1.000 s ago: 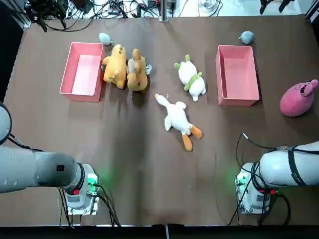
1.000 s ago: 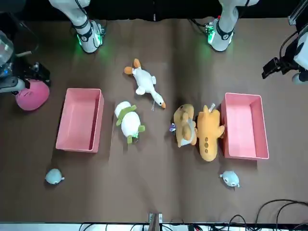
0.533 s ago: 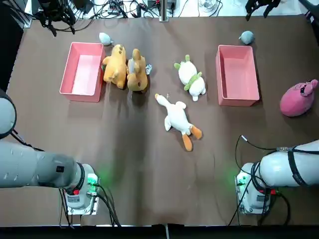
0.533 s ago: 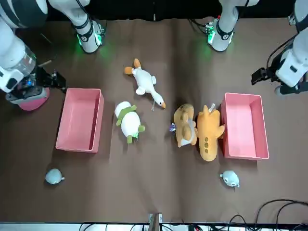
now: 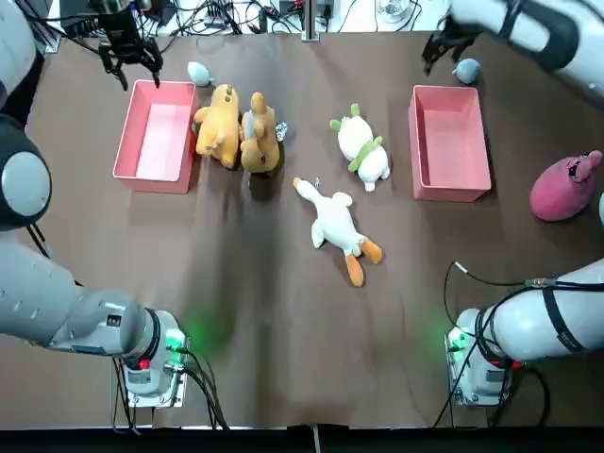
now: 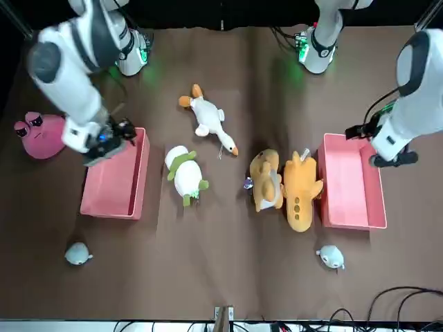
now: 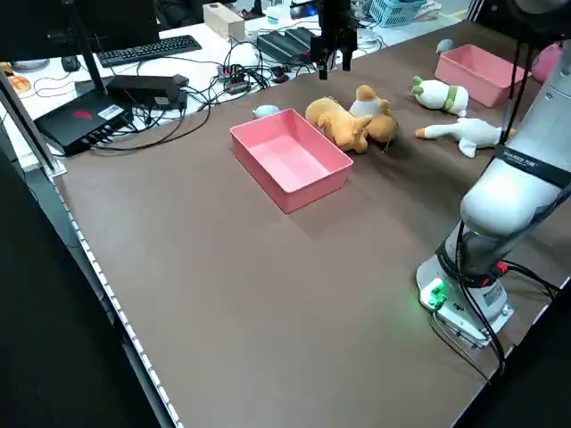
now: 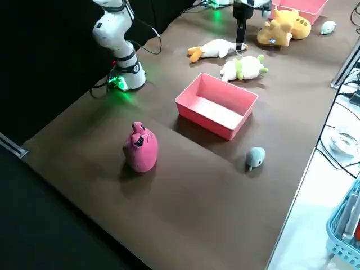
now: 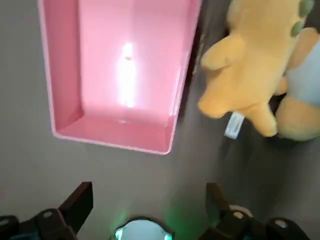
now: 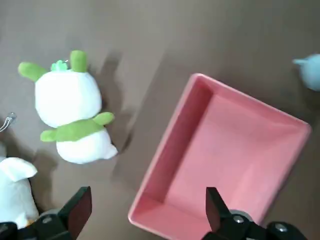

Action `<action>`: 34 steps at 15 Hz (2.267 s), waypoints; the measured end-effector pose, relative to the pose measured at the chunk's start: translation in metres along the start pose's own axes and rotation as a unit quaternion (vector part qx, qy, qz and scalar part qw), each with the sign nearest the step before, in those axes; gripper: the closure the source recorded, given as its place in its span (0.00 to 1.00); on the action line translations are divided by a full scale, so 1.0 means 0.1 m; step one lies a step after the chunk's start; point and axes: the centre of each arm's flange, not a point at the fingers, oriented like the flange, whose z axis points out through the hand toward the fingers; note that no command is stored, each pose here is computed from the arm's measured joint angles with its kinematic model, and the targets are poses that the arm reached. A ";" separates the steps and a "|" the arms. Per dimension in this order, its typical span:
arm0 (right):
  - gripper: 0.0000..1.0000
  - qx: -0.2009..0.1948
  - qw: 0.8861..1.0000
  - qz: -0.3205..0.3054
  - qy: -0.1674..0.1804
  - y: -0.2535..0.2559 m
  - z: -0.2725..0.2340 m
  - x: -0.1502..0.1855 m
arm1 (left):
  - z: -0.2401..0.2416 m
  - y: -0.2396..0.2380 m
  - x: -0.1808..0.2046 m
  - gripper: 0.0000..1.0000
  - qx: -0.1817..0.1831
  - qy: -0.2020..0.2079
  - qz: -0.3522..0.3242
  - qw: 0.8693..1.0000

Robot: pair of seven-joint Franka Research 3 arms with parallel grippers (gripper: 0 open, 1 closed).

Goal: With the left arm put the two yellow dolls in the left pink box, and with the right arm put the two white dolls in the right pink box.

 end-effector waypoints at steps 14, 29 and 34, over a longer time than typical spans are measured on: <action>0.00 0.011 0.991 -0.125 0.042 -1.50 1.82 0.34 | 0.68 2.09 0.69 0.02 -0.085 0.052 -0.036 0.994; 0.57 0.016 0.988 -0.128 0.082 -1.61 2.40 0.50 | 2.02 2.86 0.89 0.12 -0.076 0.039 -0.018 0.996; 0.86 0.016 0.989 -0.117 0.085 -1.62 2.13 0.53 | 1.94 2.86 0.91 0.55 -0.080 0.046 -0.018 0.996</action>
